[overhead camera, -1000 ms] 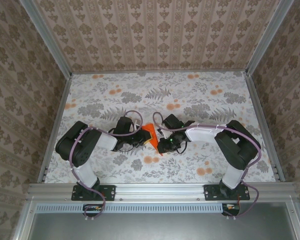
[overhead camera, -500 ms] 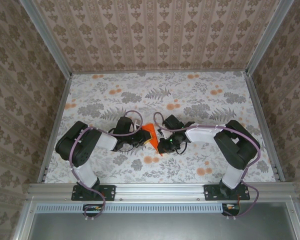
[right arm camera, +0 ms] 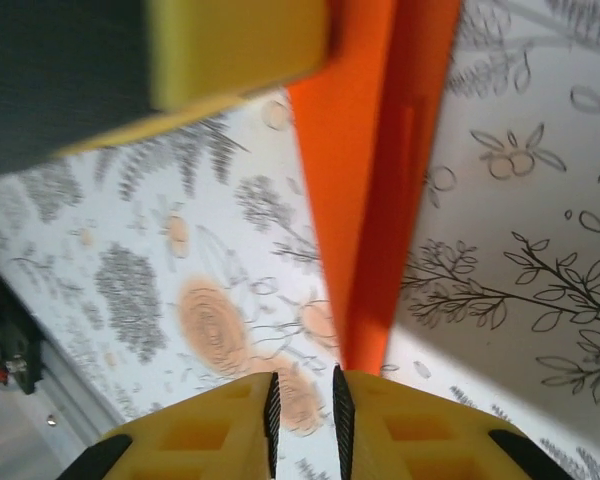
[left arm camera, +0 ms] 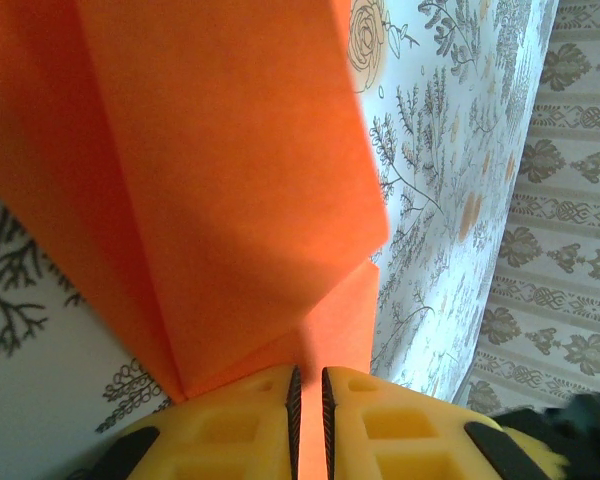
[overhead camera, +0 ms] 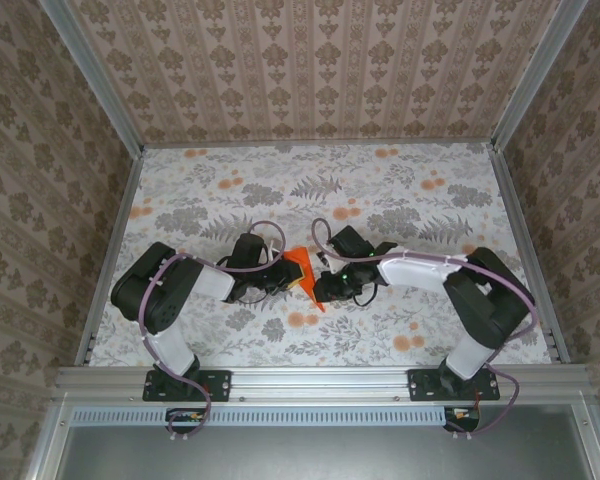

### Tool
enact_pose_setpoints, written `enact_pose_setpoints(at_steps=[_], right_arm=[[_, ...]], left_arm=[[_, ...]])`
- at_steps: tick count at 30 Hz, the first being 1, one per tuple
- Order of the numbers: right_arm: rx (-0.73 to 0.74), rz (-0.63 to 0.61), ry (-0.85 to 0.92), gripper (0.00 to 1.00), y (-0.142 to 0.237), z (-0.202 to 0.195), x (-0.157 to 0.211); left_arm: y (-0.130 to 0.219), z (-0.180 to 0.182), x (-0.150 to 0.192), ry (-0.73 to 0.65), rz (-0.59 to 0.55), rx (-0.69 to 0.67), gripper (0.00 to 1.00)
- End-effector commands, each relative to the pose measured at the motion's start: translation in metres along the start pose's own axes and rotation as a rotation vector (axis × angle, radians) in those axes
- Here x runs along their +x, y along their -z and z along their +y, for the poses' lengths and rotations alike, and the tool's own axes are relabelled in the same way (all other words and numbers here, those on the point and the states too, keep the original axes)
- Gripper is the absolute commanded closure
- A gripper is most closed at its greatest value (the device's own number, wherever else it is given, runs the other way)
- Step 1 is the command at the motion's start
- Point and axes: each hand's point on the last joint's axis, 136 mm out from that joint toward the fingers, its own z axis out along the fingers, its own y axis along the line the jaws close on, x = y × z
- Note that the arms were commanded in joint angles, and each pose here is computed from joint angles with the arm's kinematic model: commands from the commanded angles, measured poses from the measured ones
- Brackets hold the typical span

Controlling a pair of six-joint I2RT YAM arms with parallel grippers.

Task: Fold a paper plane with a square sheet of paper (pick it up from the middle)
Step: Fold the wing for the fifth time at the center of the table.

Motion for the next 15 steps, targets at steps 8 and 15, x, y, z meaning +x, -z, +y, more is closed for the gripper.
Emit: enact_pose_setpoints(at_steps=[8,15], right_arm=[[-0.027,0.007,0.024,0.90,-0.006,0.019,0.001],[-0.015,0.037,-0.004,0.94,-0.028,0.014,-0.001]], left_arm=[[-0.001,0.030,0.009,0.061,0.022,-0.088,0.83],[-0.001,0.031,0.009,0.068,0.024,-0.096,0.84]])
